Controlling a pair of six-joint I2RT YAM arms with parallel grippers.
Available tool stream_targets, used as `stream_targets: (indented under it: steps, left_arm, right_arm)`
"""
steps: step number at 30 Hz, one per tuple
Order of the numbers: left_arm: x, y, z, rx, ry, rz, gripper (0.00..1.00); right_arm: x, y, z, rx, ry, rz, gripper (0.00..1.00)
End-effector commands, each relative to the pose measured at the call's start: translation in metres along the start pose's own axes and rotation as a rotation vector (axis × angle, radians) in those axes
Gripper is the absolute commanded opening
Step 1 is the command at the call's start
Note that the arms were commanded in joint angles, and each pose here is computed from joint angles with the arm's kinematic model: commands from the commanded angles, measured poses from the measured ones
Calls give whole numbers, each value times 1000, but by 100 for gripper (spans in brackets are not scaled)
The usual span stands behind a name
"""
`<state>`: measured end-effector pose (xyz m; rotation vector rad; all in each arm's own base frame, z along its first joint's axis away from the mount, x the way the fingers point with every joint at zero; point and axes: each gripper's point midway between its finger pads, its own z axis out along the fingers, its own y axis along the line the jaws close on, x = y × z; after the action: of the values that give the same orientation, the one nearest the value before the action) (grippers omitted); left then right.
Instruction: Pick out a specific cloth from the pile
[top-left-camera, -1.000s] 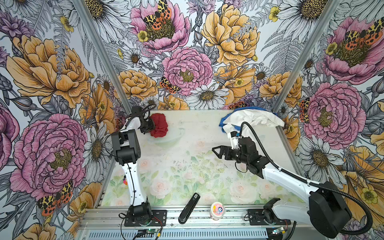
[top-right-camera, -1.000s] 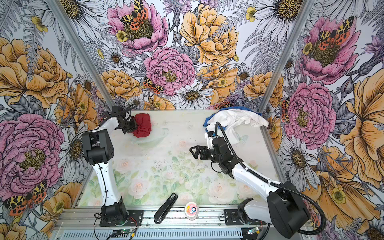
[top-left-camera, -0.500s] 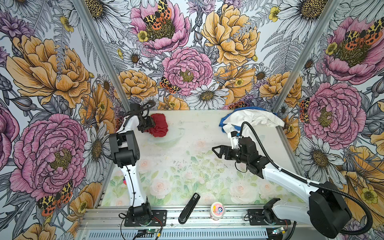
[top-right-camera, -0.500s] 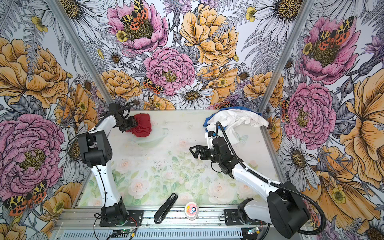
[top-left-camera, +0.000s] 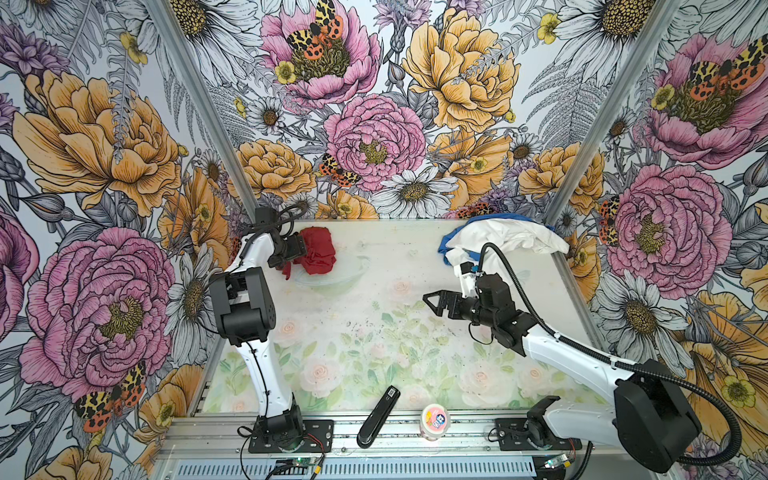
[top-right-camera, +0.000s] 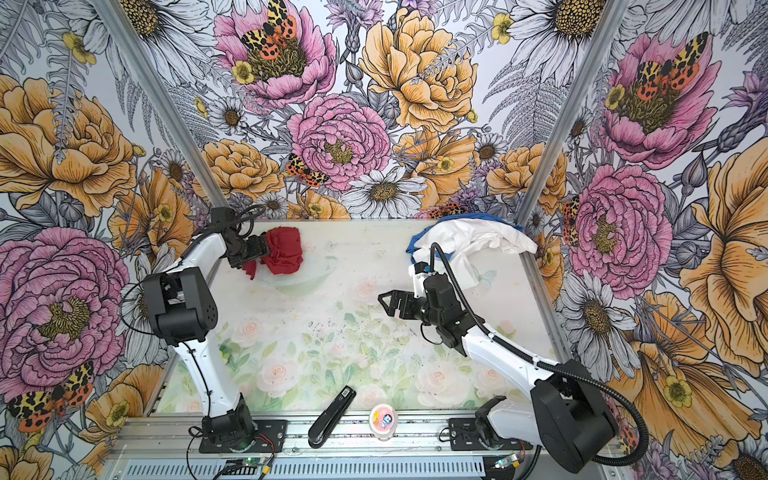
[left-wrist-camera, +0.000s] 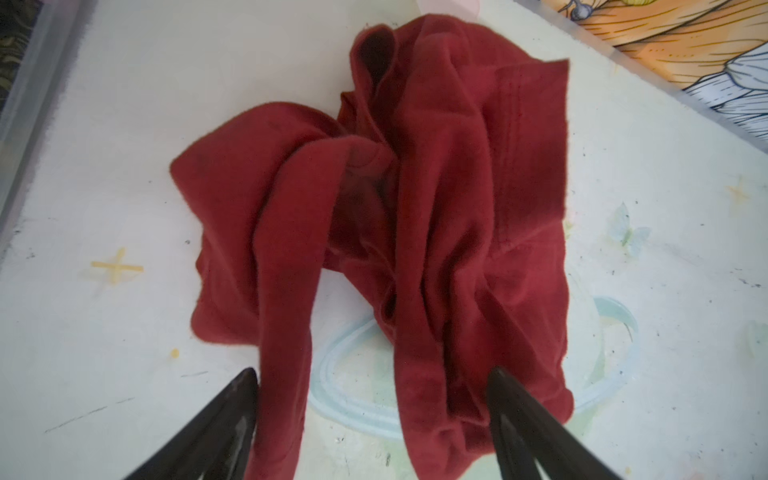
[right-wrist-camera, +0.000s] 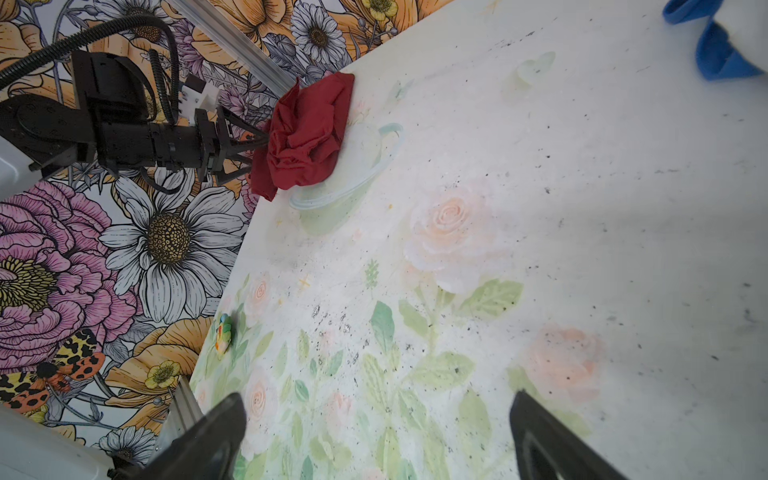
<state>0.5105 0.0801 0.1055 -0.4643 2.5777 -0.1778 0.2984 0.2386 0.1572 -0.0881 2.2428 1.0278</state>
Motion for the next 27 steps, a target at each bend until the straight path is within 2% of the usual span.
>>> stream_targets:
  steps: [1, 4, 8, 10, 15, 20, 24, 27]
  left_arm:
    - [-1, 15, -6, -49, -11, -29, 83]
    - [6, 24, -3, -63, 5, -74, 78]
    - [14, 41, -13, -146, -3, -98, 77]
    - [21, 47, -7, -156, 20, -106, 72]
    - [31, 40, 17, -90, 82, -112, 60]
    - [34, 29, 23, -109, 89, -75, 59]
    - [49, 35, 36, -146, 133, -83, 59]
    - [55, 35, 43, -153, 150, -82, 54]
  right_arm:
    - [-9, 13, 2, -43, -19, -11, 99]
    - [-8, 12, 3, -43, -14, -9, 99]
    - [-7, 11, 1, -39, -20, -6, 99]
    - [-7, 10, 1, -38, -20, -7, 99]
    - [-7, 13, 4, -46, -11, -7, 99]
    - [-8, 11, 1, -37, -21, -6, 99]
    - [-13, 15, 2, -48, -36, -9, 99]
    - [-25, 27, 2, -69, -56, -33, 99]
